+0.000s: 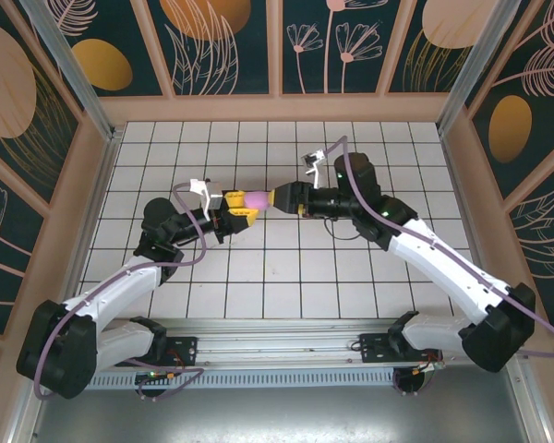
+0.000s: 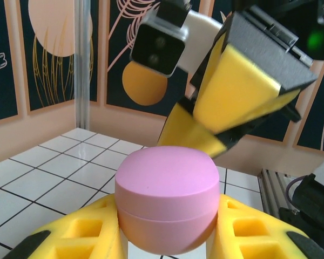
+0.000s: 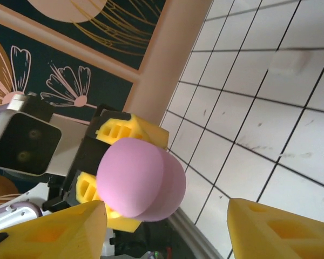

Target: Insert the wireless bluetooth earbuds into the charging case

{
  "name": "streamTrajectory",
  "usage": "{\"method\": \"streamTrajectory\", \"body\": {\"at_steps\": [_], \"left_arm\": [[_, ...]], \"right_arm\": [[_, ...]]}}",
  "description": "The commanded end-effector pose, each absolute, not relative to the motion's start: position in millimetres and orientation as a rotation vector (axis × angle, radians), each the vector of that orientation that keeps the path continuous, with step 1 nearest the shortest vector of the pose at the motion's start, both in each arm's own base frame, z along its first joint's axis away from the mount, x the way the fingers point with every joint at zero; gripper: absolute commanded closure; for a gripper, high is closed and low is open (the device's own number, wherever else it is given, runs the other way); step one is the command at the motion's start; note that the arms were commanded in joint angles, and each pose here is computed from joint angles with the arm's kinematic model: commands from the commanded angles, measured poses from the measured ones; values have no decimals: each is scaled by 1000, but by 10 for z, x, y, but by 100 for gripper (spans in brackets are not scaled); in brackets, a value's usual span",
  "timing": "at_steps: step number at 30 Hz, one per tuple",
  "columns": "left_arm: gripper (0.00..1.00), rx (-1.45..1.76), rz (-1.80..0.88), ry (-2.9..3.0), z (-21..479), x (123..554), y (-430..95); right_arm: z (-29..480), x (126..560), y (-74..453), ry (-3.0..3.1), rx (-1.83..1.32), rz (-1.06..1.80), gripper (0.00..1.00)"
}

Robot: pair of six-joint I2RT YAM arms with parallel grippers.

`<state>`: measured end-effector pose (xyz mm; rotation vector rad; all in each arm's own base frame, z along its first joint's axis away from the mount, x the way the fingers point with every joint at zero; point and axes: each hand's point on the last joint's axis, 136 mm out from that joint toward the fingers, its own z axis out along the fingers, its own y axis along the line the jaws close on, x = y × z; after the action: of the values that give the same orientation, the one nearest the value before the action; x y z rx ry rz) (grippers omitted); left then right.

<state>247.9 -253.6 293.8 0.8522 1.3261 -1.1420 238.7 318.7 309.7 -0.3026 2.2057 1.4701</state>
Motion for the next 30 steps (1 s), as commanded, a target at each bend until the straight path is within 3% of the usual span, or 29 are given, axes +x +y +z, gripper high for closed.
{"method": "streamTrajectory", "body": {"at_steps": [1, 8, 15, 19, 21, 24, 30], "left_arm": [[100, 863, -1149, 1234, 3167, 2369, -2516], [100, 858, -1152, 1235, 3155, 2314, -2486], [100, 861, -1135, 1259, 3108, 2310, -2477], [100, 875, -1079, 1311, 3009, 2370, -2472], [77, 856, -1035, 1343, 2967, 2430, -2444], [51, 814, -965, 1386, 2905, 2514, -2378], [29, 669, -753, 1458, 2762, 2713, -2108]], "right_arm": [[3231, 2311, 3374, 2158, -334, 1615, 39], [3232, 2263, 3537, 2150, -359, 1695, 49], [3252, 2271, 3589, 2121, -345, 1767, 76], [3241, 2337, 3572, 2111, -308, 1769, 84], [3215, 2411, 3536, 2111, -267, 1760, 86], [3146, 2556, 3443, 2121, -196, 1728, 87], [2760, 3050, 3078, 2204, -13, 1521, 88]]}}
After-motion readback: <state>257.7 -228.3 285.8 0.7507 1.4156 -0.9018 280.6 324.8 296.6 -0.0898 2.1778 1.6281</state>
